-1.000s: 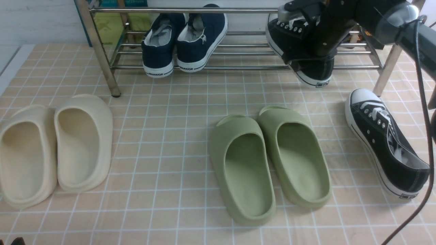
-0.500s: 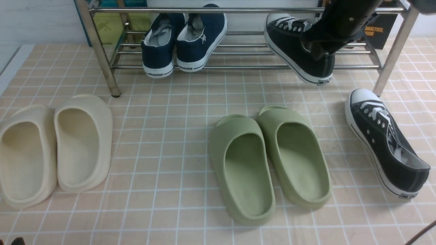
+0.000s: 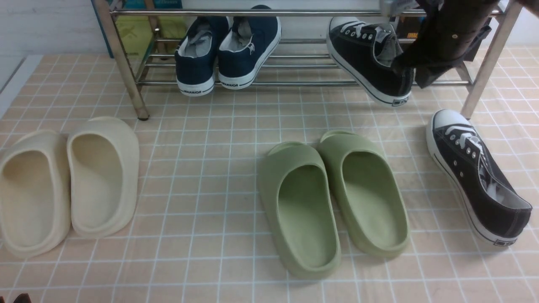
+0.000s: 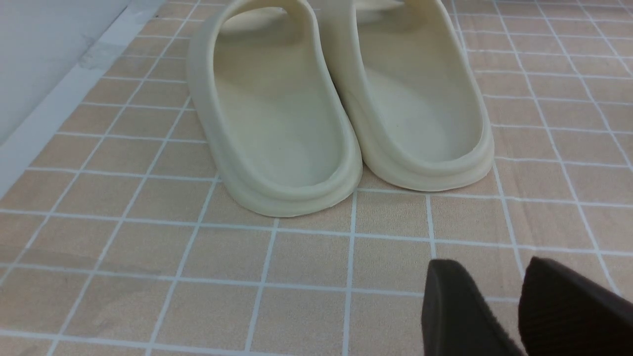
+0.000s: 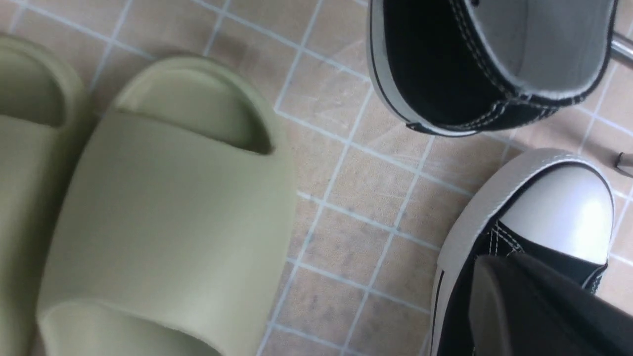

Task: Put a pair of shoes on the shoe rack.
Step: Use the right arm to put a shoe into the shoe rack

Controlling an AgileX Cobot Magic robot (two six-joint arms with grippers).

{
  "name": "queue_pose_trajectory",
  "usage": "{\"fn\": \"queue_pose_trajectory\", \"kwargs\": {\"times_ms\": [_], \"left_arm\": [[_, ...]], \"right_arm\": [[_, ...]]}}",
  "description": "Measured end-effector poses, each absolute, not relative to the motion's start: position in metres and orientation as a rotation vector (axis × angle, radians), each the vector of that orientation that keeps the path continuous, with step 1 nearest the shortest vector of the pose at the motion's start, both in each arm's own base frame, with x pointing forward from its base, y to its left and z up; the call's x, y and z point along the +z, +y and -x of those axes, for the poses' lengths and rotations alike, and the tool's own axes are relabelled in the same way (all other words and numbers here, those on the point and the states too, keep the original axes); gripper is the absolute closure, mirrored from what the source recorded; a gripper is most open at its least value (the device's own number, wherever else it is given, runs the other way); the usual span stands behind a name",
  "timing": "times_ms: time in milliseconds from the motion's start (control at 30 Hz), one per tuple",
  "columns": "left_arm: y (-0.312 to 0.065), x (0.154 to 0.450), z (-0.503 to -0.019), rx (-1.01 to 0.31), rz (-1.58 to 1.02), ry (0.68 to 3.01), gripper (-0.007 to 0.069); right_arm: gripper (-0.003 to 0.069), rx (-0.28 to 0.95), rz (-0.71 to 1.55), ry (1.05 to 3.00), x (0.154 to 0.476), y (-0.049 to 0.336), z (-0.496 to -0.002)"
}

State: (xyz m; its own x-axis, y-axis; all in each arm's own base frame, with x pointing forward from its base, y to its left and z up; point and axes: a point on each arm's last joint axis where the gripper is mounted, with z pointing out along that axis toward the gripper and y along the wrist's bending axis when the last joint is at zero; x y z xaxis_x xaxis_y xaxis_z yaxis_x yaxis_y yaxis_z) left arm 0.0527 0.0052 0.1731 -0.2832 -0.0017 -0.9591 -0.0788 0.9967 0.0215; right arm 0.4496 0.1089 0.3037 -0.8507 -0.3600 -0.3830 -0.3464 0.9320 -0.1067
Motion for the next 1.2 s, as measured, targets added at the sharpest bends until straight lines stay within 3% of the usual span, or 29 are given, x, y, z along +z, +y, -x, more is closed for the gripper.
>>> {"fn": "queue_pose_trajectory", "kwargs": {"times_ms": [267,400,567,700,900,1067,1200], "left_arm": [[0.005,0.173,-0.053,0.075,0.058,1.857,0.0389],[0.005,0.173,-0.053,0.075,0.058,1.857,0.0389],[0.005,0.173,-0.053,0.075,0.058,1.857,0.0389],[0.005,0.173,-0.053,0.075,0.058,1.857,0.0389],[0.005,0.173,-0.053,0.075,0.058,1.857,0.0389],[0.005,0.173,-0.053,0.075,0.058,1.857,0.0389],[0.005,0.173,-0.053,0.075,0.058,1.857,0.0389]], "right_arm": [[0.0677,-0.030,0.462,2.640,0.253,0.116,-0.481],[0.0677,0.003,0.401,2.608,0.253,0.118,-0.485],[0.0677,0.223,0.306,2.428,0.269,0.135,-0.496],[0.0677,0.314,0.301,2.391,0.266,0.143,-0.499],[0.0677,0.307,0.325,2.435,0.254,0.144,-0.500],[0.0673,0.283,0.350,2.440,0.269,0.140,-0.493],[0.0650,0.189,0.426,2.453,0.316,0.130,-0.471]]}}
